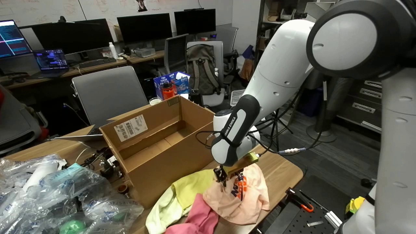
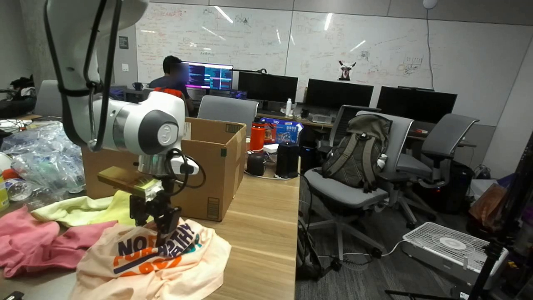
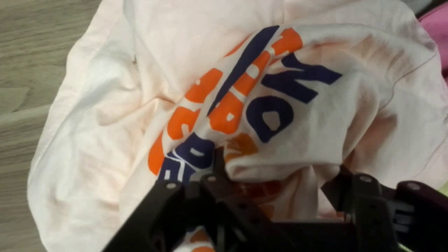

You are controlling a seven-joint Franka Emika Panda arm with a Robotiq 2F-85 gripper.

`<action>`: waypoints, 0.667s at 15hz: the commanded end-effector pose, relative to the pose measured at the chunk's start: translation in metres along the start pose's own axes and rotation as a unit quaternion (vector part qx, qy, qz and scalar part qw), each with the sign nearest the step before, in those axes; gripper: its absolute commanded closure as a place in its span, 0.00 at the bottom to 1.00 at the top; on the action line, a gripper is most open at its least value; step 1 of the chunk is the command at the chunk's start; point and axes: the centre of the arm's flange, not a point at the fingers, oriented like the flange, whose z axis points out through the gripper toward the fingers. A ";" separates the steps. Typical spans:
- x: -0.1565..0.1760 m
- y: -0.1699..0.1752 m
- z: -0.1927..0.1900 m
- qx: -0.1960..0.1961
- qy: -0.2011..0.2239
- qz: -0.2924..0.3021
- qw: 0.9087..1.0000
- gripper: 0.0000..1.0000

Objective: Pick up one cloth from the table and put it in the box

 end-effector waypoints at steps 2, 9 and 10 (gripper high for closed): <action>0.008 0.000 -0.008 0.000 0.012 0.006 1.000 0.70; 0.001 -0.001 -0.043 -0.025 0.040 0.011 0.999 1.00; -0.002 -0.003 -0.054 -0.032 0.049 0.010 0.998 0.98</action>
